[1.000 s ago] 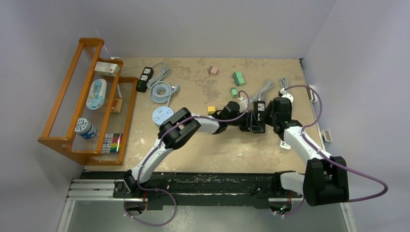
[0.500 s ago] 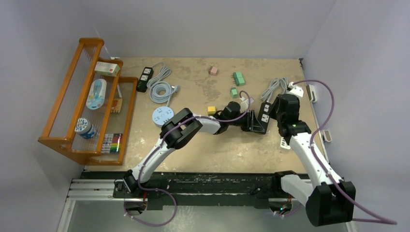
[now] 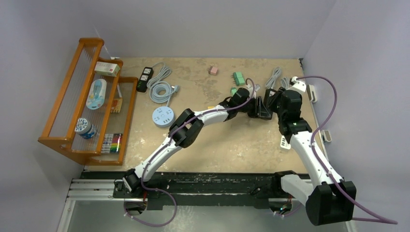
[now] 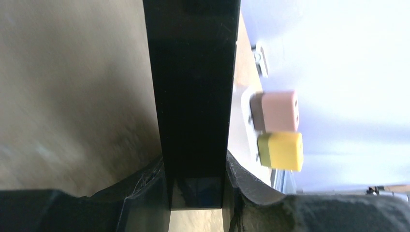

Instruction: Pull the plug off the socket

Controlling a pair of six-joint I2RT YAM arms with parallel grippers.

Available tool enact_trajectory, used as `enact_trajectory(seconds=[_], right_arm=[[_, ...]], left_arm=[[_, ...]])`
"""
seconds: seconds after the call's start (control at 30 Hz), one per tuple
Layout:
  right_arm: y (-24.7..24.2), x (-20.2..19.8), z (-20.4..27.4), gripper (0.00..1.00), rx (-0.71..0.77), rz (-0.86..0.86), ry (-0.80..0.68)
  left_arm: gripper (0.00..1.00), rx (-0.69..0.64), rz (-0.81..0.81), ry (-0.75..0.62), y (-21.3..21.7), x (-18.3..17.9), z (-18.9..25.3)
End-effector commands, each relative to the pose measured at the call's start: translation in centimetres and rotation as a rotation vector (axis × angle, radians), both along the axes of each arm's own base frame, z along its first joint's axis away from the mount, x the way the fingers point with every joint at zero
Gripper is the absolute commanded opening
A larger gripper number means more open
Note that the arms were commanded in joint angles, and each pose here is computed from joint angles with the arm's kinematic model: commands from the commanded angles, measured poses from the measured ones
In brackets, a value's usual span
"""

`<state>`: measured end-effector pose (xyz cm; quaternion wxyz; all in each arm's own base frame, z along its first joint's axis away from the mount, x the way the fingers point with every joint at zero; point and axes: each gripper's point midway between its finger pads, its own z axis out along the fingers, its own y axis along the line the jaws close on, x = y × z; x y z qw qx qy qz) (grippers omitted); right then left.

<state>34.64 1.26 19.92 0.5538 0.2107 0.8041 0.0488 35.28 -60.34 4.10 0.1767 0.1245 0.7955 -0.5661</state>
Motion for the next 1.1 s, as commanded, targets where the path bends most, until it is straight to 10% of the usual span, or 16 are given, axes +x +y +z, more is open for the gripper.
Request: enact_trajectory(seconds=[0.0,0.23,0.7,0.9,1.07], right_arm=[[0.8,1.4,3.7,0.0,0.021,0.031,-0.117],[0.4,1.2,4.0,0.0,0.009,0.018,-0.123],[-0.3,2.7,6.4,0.0,0.027,-0.036,-0.282],[2.3,5.6,5.2,0.0,0.053,0.064,-0.262],[5.7,8.2,4.9,0.0,0.045,0.205,-0.269]], left_arm=[[0.01,0.179,0.139,0.086,3.2,5.1,-7.9],[0.64,0.183,0.155,-0.081,4.1,5.3,-3.6],[0.77,0.216,0.209,-0.345,10.2,-1.5,7.8],[0.79,0.275,0.321,-0.412,16.7,0.2,13.5],[0.8,0.279,0.725,-0.292,29.3,6.3,15.2]])
